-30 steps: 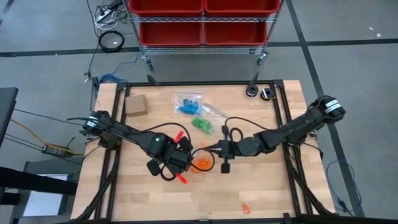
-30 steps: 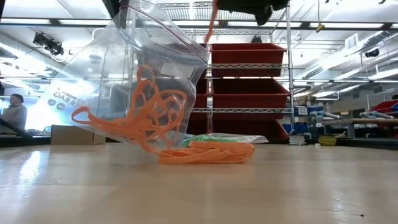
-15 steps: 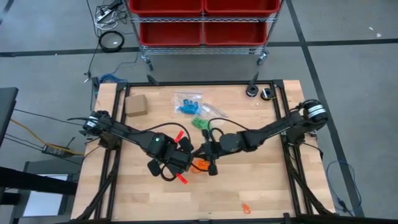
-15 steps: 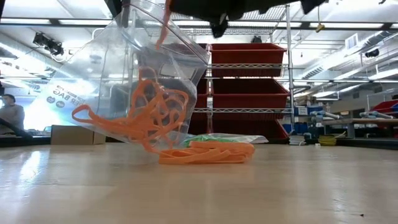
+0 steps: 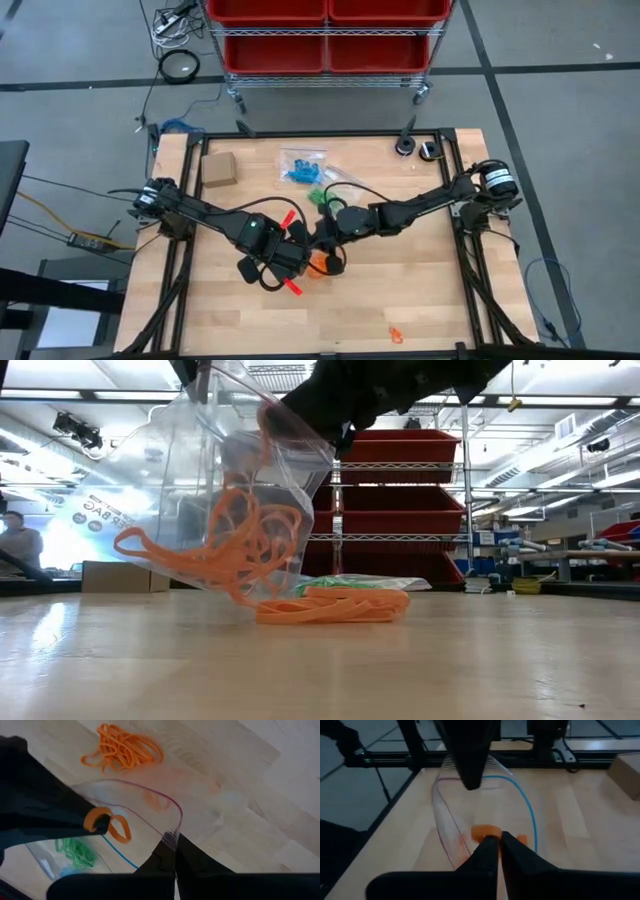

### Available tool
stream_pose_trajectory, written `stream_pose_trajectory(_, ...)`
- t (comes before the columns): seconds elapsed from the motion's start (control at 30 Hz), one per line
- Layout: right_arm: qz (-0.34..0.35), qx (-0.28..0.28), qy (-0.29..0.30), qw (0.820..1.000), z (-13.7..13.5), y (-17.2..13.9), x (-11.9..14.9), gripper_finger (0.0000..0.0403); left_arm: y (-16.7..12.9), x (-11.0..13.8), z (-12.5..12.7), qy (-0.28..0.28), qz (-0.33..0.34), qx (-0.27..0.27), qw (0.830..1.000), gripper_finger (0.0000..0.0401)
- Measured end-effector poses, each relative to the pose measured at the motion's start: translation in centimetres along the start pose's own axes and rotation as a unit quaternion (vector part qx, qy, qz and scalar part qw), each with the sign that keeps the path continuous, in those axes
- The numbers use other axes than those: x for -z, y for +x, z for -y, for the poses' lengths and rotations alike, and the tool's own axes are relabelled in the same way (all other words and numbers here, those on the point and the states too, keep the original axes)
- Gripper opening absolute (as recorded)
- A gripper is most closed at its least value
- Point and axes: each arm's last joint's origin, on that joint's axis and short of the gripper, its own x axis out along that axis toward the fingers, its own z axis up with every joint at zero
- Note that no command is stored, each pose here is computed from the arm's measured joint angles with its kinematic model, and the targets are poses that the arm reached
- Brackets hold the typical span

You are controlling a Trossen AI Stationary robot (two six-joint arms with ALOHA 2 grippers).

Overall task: Sort rubber bands
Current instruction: Put the orange rubber band into the transparent zip bag

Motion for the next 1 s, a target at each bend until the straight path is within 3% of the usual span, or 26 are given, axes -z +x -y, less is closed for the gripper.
stream_pose_trajectory(0.27,-0.019,0.003,-0.006,1.000,-1.2,-0.5,0.1,0.0130,0.0,0.0,0.0,0.000,0.000,0.001,1.000,0.0002)
stream_pose_trajectory(0.43,-0.033,0.044,-0.018,0.998,-2.4,-2.3,-0.6,0.0180,0.0,0.0,0.0,0.000,-0.001,0.002,1.000,0.0002)
stream_pose_trajectory(0.7,-0.069,0.121,-0.059,0.989,-4.8,-6.0,-1.3,0.0182,0.0,0.0,0.0,0.000,-0.001,0.002,1.000,0.0002)
stream_pose_trajectory(0.87,-0.122,0.135,-0.042,0.982,-5.4,-6.6,0.3,0.0169,0.0,0.0,0.0,-0.001,-0.001,0.002,1.000,0.0002)
stream_pose_trajectory(1.0,-0.147,0.142,-0.011,0.979,-5.2,-6.6,3.0,0.0165,0.0,0.0,0.0,-0.001,0.000,0.001,1.000,0.0002)
